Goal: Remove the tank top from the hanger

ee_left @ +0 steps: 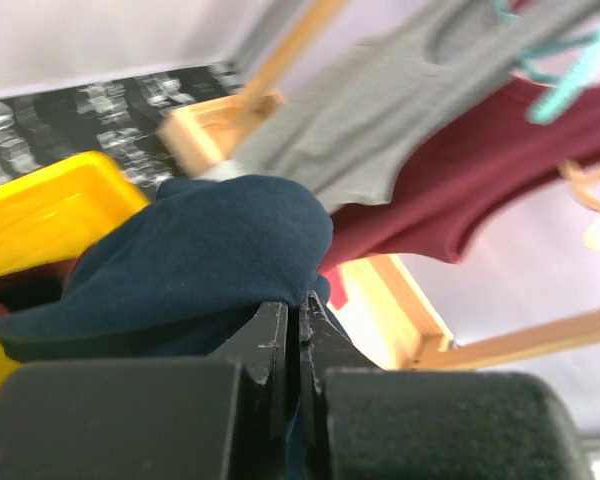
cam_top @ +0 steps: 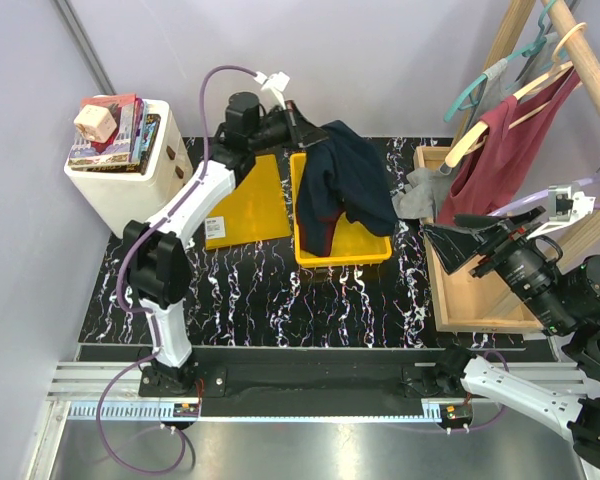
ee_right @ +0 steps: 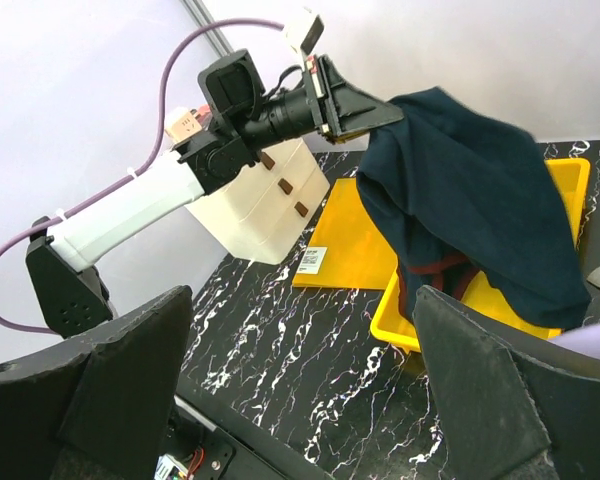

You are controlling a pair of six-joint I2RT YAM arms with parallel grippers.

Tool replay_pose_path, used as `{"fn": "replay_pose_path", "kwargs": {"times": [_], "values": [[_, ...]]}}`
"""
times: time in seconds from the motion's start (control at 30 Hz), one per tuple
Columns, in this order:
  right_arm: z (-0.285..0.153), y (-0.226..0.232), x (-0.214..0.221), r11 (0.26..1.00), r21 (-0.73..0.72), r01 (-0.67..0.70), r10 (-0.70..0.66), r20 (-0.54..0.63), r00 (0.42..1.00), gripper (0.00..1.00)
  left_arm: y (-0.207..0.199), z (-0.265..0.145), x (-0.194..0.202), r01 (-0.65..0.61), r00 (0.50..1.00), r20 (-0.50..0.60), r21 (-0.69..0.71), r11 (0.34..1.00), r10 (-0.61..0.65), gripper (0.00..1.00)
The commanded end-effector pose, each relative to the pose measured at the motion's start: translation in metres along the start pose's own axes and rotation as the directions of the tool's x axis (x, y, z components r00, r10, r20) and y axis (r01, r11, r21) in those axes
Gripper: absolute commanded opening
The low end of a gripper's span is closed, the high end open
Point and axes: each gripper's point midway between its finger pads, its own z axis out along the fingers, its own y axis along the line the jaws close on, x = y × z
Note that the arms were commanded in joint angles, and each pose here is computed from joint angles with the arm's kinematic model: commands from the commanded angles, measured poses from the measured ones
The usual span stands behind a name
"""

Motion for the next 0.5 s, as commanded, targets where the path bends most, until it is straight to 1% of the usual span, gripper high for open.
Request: {"fn": "replay_pose_path", "kwargs": {"times": [0.0,0.07,0.17,0.27,0.3,0.4,0.47], "values": [[0.009,0.008,-0.006,1.0,-0.024,-0.017,0.018,0.029,0.999,1.0,-0.001,-0.027,-0.022,-0.057,0.996,0.063,0.001,0.998,0.057,0.0],[0.011,0.009,-0.005,1.0,-0.024,-0.013,0.014,0.026,1.0,1.0,0.004,-0.029,-0.015,-0.048,0.998,0.051,-0.011,0.999,0.049,0.0],[0.016,0.008,-0.002,1.0,-0.016,-0.003,0.004,0.022,1.0,1.0,0.006,-0.021,-0.003,-0.022,0.999,0.028,-0.004,1.0,0.022,0.0],[0.018,0.007,0.0,1.0,-0.016,0.0,0.001,0.017,1.0,1.0,0.008,-0.009,0.01,-0.037,0.999,0.006,-0.024,0.999,0.037,0.0],[0.018,0.007,0.001,1.0,-0.016,0.002,-0.002,0.014,1.0,1.0,0.012,-0.003,0.021,-0.047,0.999,-0.023,-0.046,0.998,0.046,0.0],[0.014,0.006,0.0,1.0,-0.016,-0.002,0.002,0.022,1.0,1.0,0.016,0.009,0.028,-0.069,0.997,-0.029,-0.076,0.995,0.067,0.0],[0.012,0.003,-0.001,1.0,-0.007,-0.003,0.003,0.03,1.0,1.0,0.02,0.016,0.042,-0.059,0.997,-0.064,-0.093,0.994,0.053,0.0]]}}
